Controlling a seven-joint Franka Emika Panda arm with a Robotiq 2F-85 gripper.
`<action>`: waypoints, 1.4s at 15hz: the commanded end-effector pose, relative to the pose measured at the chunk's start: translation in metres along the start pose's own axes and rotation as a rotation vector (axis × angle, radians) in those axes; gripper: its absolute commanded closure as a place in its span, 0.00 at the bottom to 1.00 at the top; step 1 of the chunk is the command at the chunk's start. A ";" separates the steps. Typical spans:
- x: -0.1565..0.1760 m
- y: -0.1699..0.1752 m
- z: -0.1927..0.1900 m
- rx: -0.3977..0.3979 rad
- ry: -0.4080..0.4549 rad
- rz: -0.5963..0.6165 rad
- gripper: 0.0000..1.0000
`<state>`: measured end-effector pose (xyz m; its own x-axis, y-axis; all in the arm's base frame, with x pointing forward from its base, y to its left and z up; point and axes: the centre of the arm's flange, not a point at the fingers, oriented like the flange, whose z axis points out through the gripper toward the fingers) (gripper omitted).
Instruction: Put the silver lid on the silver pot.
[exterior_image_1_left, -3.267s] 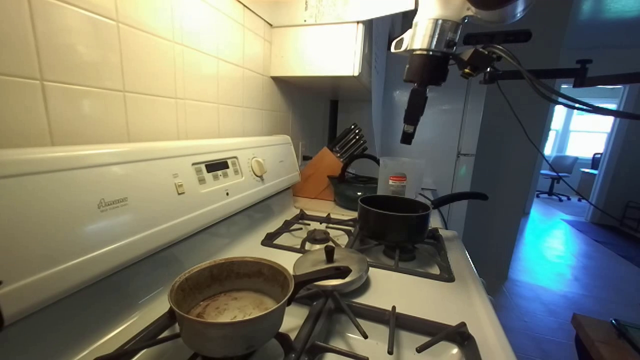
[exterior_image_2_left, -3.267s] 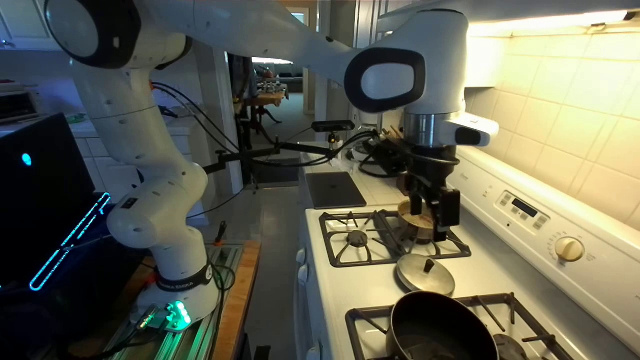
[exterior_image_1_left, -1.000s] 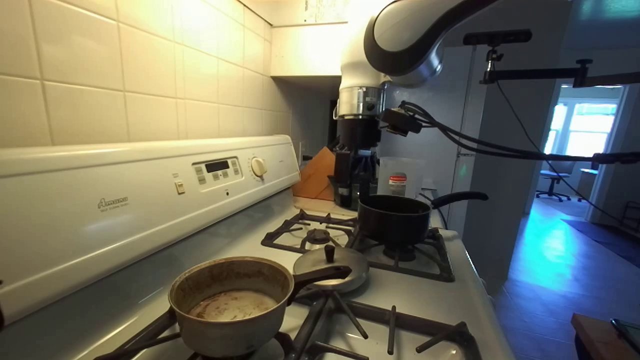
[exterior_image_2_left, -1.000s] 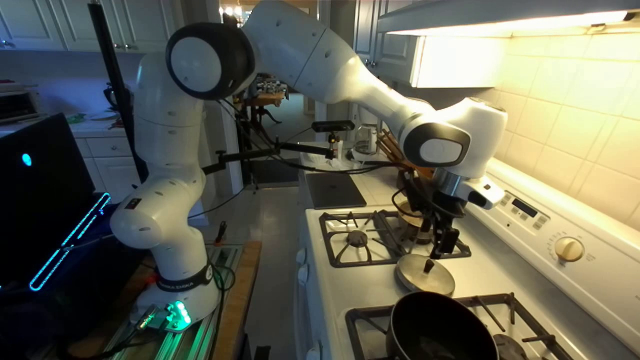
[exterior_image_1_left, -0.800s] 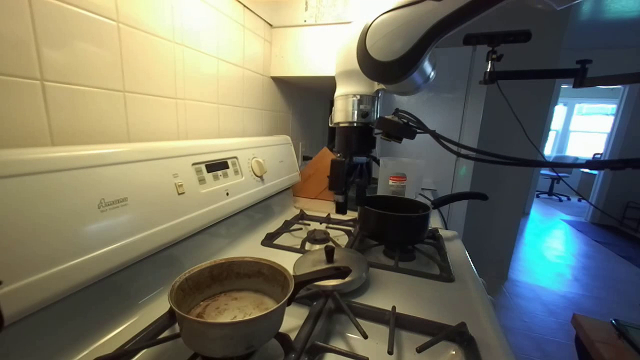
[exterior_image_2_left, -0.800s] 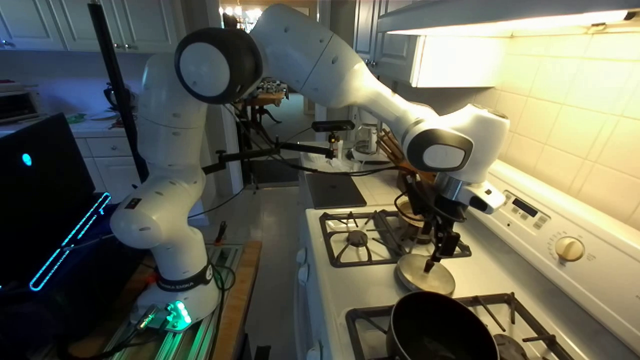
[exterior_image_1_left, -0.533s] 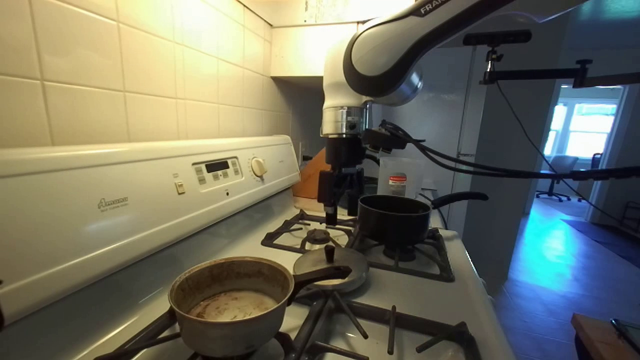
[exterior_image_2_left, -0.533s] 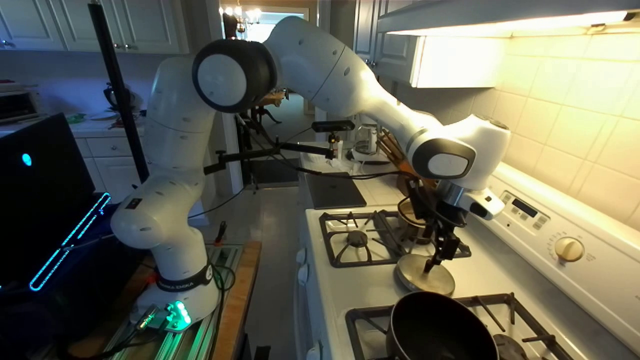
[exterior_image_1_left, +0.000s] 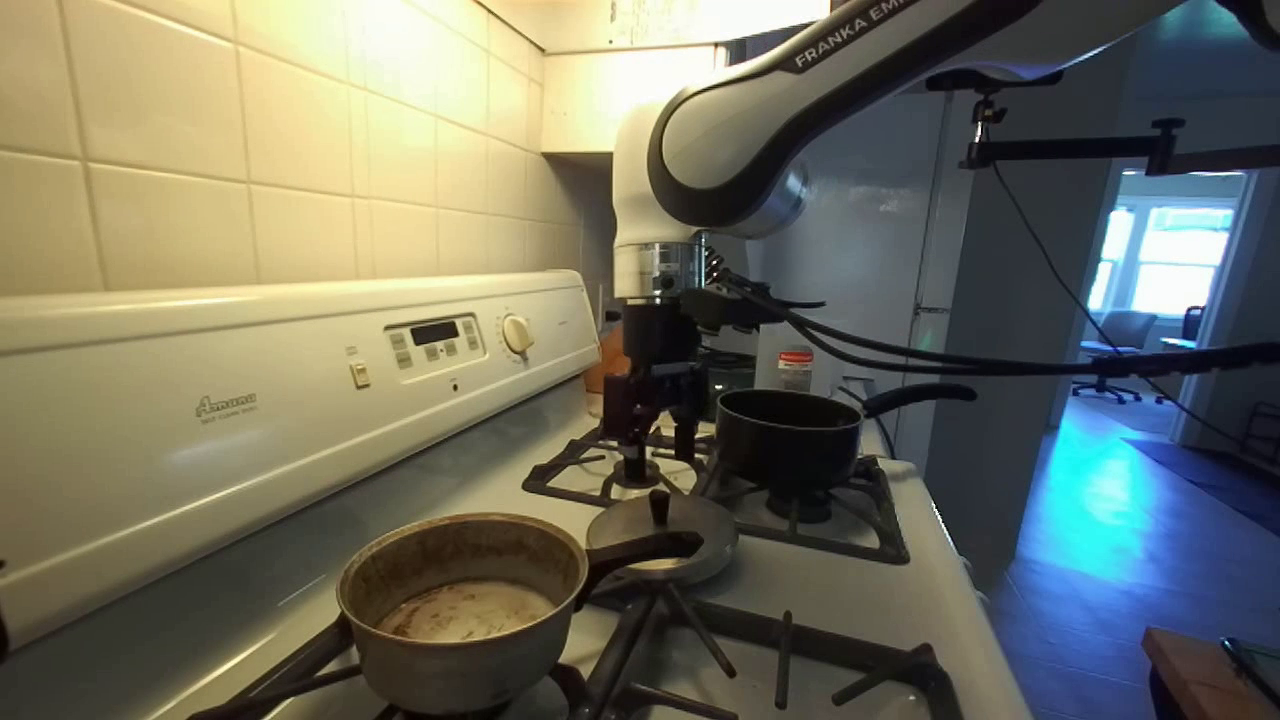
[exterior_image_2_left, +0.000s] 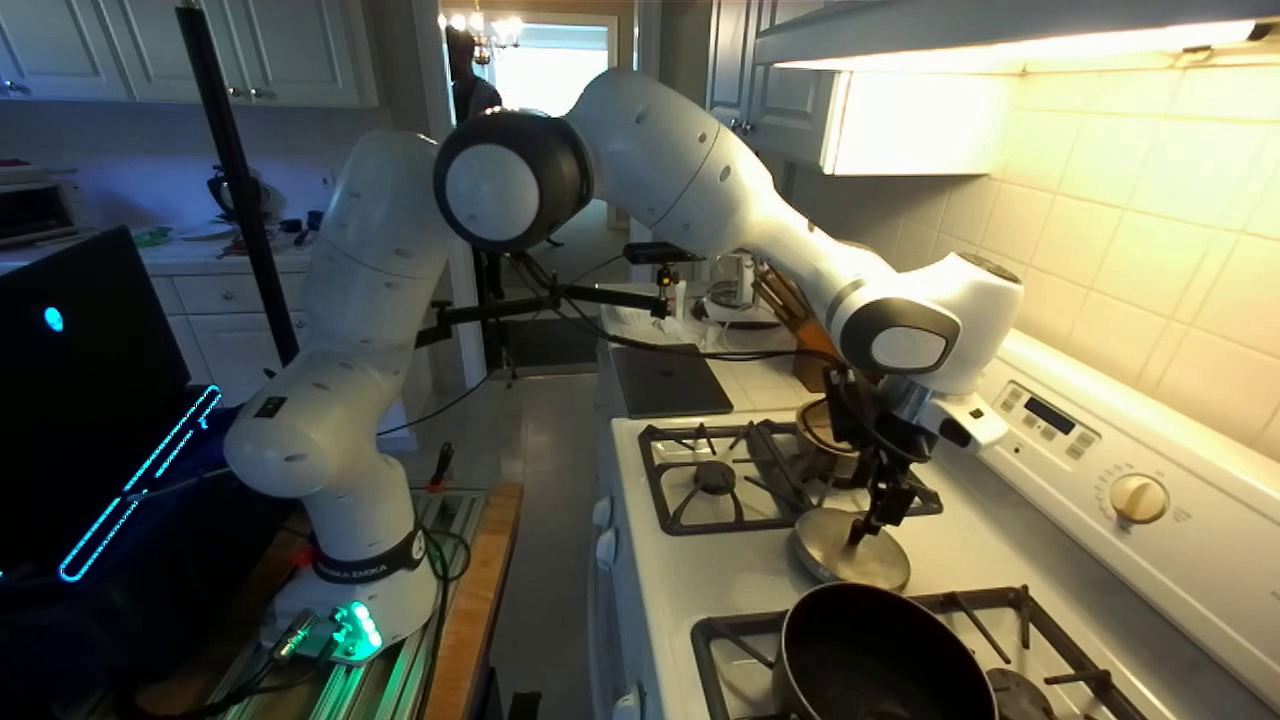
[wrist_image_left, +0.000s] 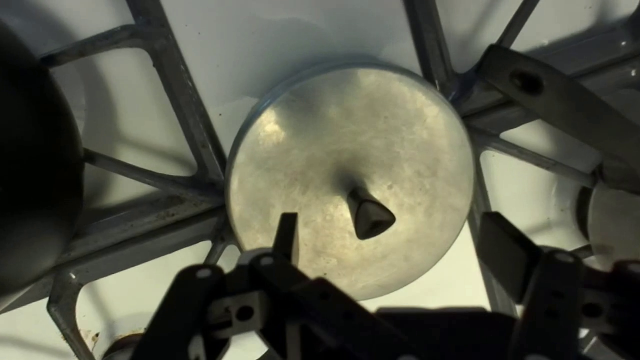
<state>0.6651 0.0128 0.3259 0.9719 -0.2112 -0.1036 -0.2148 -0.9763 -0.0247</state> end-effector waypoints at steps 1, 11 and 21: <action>0.014 -0.005 0.009 -0.020 -0.027 0.044 0.29; 0.016 -0.001 0.022 -0.051 -0.041 0.072 0.58; 0.016 -0.009 0.032 -0.127 -0.010 0.002 0.75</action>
<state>0.6710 0.0167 0.2969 0.9669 -0.2182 -0.1325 -0.2101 -0.9750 0.0722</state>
